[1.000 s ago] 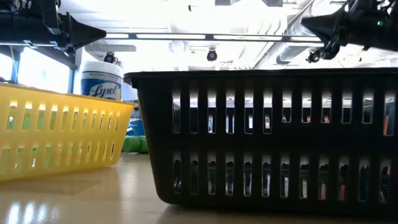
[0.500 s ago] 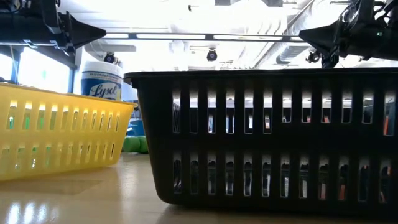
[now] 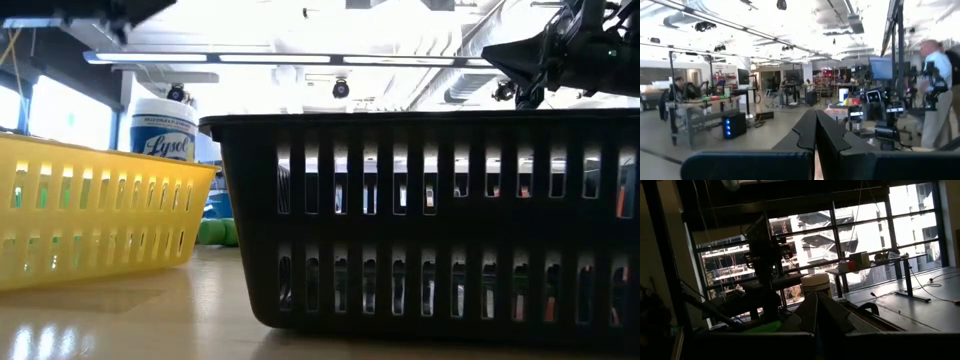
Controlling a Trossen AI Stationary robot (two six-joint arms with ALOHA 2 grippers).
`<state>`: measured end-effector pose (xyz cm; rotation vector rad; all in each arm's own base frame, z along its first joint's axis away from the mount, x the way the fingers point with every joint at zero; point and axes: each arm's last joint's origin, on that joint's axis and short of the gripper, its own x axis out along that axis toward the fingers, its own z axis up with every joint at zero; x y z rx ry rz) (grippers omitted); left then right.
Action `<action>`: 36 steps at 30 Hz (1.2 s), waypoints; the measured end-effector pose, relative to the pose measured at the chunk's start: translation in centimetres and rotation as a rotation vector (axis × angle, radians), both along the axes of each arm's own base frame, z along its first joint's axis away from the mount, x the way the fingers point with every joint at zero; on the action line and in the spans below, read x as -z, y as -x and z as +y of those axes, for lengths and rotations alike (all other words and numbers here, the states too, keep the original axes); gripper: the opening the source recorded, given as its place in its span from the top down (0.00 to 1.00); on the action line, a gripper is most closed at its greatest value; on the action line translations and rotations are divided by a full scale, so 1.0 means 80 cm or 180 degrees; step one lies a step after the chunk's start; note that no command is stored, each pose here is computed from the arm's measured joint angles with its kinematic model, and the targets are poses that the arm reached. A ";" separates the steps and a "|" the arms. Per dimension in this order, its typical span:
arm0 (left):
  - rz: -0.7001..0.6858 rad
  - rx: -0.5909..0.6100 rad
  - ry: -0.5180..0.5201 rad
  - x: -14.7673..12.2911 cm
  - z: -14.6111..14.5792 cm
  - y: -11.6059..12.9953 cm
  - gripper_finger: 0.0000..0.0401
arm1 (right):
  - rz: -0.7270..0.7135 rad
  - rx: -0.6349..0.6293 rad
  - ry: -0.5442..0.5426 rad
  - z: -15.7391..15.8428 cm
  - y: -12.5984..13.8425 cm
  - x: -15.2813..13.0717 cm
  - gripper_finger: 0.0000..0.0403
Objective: Pick & Place Travel size toiletries
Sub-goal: Put the blue toothbrush into the yellow bin
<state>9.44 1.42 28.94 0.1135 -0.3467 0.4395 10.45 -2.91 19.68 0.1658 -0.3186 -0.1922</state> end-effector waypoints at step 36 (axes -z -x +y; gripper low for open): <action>0.4947 0.0748 0.1042 0.005 0.035 -0.309 0.74 | 0.0030 -0.0531 -0.0273 0.005 -0.001 0.003 0.99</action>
